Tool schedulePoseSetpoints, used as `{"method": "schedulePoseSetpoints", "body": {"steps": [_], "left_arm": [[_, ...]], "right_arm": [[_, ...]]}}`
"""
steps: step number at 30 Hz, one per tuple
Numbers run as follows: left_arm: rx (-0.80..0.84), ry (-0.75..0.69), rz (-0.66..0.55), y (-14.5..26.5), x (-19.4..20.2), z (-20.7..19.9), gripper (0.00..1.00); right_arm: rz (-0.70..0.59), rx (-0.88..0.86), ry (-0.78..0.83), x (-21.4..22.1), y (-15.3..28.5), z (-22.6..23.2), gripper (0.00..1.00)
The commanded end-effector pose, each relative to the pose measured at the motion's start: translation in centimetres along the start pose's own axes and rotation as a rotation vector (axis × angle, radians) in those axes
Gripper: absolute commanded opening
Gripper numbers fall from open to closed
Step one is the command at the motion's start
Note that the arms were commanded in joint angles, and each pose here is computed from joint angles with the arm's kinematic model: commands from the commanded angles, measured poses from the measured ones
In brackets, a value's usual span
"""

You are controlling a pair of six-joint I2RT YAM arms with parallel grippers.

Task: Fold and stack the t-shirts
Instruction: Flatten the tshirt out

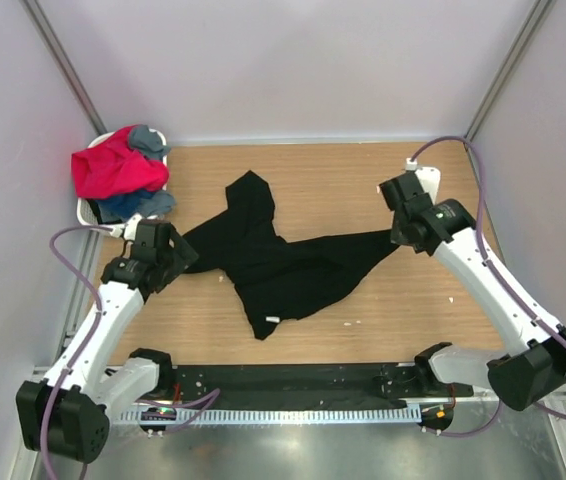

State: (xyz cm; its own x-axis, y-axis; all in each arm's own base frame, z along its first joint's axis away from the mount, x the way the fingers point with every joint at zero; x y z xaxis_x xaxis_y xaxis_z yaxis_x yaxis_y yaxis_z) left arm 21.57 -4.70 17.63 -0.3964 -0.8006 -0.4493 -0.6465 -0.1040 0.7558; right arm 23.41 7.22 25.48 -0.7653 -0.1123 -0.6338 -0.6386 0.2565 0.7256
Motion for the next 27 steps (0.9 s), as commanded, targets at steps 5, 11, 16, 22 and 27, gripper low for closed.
{"method": "schedulePoseSetpoints", "body": {"steps": [5, 11, 16, 22, 27], "left_arm": [[-0.053, 0.164, -0.069, -4.8, -1.5, -0.1, 0.78], [-0.055, 0.240, -0.006, -8.0, -1.8, -0.3, 0.73], [-0.065, 0.265, 0.075, -8.4, 0.0, 0.7, 0.71], [-0.121, 0.293, 0.087, -6.9, 1.9, 3.8, 0.70], [-0.143, 0.296, 0.085, -6.5, 2.9, 5.5, 0.68]], "right_arm": [[-0.089, 0.021, -0.076, -4.7, -0.9, -3.0, 0.01], [-0.040, 0.010, -0.041, -4.8, -2.7, -2.1, 0.01], [-0.025, -0.002, -0.037, -5.0, -3.6, -1.8, 0.01], [-0.002, -0.006, -0.031, -4.9, -4.3, -1.6, 0.01], [0.009, -0.024, -0.031, -5.2, -4.7, -1.1, 0.01]]}}
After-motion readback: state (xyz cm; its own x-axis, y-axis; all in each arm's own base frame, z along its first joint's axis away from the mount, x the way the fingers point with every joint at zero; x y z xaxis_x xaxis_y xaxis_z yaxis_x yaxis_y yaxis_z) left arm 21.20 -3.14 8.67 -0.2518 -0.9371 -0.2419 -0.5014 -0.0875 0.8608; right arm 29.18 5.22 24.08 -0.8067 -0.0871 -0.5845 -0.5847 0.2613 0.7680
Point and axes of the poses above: each gripper's point midway between its finger pads, its own y axis back along the fingers, its own z axis along the line the jaws close on, x = y × z, the point moved 6 cm from there along y, back along the fingers, and after that the axes turned 13 degrees about y, right-handed, at the moved point
